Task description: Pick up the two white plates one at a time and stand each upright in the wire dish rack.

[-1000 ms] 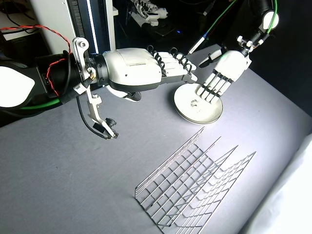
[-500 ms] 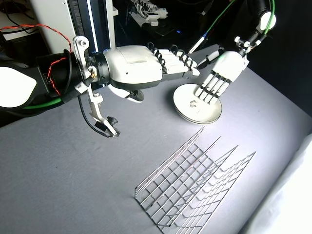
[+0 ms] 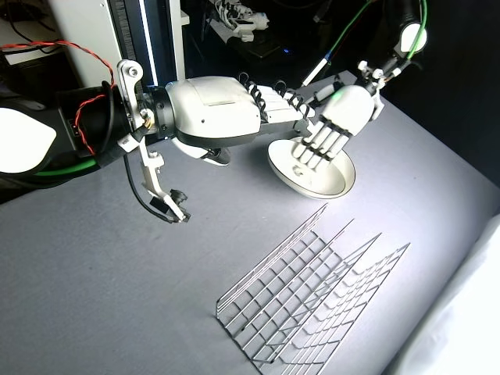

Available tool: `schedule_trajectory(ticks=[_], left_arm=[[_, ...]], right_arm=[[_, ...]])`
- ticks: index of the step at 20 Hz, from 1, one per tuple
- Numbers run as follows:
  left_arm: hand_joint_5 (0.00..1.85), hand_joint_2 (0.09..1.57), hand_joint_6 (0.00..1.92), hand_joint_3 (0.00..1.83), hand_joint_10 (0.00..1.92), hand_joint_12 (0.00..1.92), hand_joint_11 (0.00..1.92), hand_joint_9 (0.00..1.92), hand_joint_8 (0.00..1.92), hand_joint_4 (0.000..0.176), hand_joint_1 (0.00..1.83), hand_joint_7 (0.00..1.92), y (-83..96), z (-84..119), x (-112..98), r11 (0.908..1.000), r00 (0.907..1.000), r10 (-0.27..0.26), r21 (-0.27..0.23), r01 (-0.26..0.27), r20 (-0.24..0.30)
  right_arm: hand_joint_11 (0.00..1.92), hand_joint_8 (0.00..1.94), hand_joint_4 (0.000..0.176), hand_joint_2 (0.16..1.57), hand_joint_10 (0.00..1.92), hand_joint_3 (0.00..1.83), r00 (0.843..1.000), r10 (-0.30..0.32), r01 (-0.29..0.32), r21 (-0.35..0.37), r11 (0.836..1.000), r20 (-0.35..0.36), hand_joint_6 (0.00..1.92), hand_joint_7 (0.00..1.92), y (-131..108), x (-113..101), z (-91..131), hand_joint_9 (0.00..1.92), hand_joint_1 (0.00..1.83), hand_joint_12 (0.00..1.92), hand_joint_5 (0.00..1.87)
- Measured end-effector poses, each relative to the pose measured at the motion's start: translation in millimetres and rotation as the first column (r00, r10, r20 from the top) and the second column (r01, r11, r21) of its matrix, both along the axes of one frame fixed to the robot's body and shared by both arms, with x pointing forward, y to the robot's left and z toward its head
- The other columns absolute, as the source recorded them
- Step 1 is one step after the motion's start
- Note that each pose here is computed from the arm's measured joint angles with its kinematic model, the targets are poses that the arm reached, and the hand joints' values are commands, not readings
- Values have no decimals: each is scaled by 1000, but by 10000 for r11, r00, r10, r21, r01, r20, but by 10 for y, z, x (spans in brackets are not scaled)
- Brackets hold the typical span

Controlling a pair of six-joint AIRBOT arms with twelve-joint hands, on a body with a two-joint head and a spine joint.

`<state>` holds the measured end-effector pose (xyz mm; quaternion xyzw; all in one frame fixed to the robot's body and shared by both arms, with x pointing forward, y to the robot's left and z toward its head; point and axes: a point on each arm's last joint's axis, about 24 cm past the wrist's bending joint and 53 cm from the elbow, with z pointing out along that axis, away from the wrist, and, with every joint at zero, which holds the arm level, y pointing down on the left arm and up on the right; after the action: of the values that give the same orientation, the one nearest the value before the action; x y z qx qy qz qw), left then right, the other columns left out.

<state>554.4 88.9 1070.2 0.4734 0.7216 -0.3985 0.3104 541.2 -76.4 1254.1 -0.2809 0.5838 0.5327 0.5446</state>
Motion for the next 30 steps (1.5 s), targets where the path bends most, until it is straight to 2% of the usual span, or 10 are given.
schedule_trajectory(ticks=[2,4,8,15,19,22,27,30], left_arm=[[0,1088,0,0,0,0,0,0,0,0,0,0,-22,5,2,10000,10000,-5,-21,5,30],[1,1088,0,0,0,0,0,0,1,0,0,2,-56,26,8,10000,10000,2,-83,-2,68],[5,1085,2,0,0,0,0,0,0,0,0,1,-110,58,22,9996,9998,135,-263,-138,-128],[0,1098,0,3,0,0,0,0,0,0,0,0,-132,82,33,9991,9996,212,-362,-219,-188],[0,1083,0,0,0,0,0,0,0,0,0,0,-136,91,35,9989,9996,225,-396,-233,-198],[11,1070,4,0,0,0,0,0,3,0,0,7,-133,83,31,9987,9992,272,-423,-284,-282],[0,1088,0,0,0,0,0,0,0,0,0,0,-124,81,37,9985,9990,308,-438,-322,-321],[9,1084,2,0,0,0,1,0,2,0,0,8,-123,80,35,9985,9990,307,-444,-322,-334]], right_arm=[[0,14,0,910,20,2,10000,-27,27,-33,10000,-18,18,225,-1,7,-9,192,1189,747,243],[0,9,0,937,16,11,10000,-57,57,-112,9999,-37,14,240,0,14,-28,205,1181,729,258],[0,6,0,920,12,0,9986,-174,143,-628,9979,-493,11,255,26,42,-229,221,1177,765,281],[0,3,0,945,4,3,9919,-94,-42,-1069,9943,-1266,0,233,370,84,-577,206,1185,741,264],[0,10,0,927,14,0,9895,-139,-33,-1188,9929,-1441,11,280,487,190,-721,250,1196,814,290],[0,1,0,978,5,13,9877,-219,21,-1265,9920,-1549,3,271,537,271,-818,248,1187,817,292],[0,10,0,981,18,6,9867,-262,47,-1332,9911,-1602,6,321,651,430,-976,310,1180,948,315],[0,11,0,970,25,0,9863,-255,35,-1341,9910,-1629,17,392,741,512,-1062,385,1192,1111,396]])
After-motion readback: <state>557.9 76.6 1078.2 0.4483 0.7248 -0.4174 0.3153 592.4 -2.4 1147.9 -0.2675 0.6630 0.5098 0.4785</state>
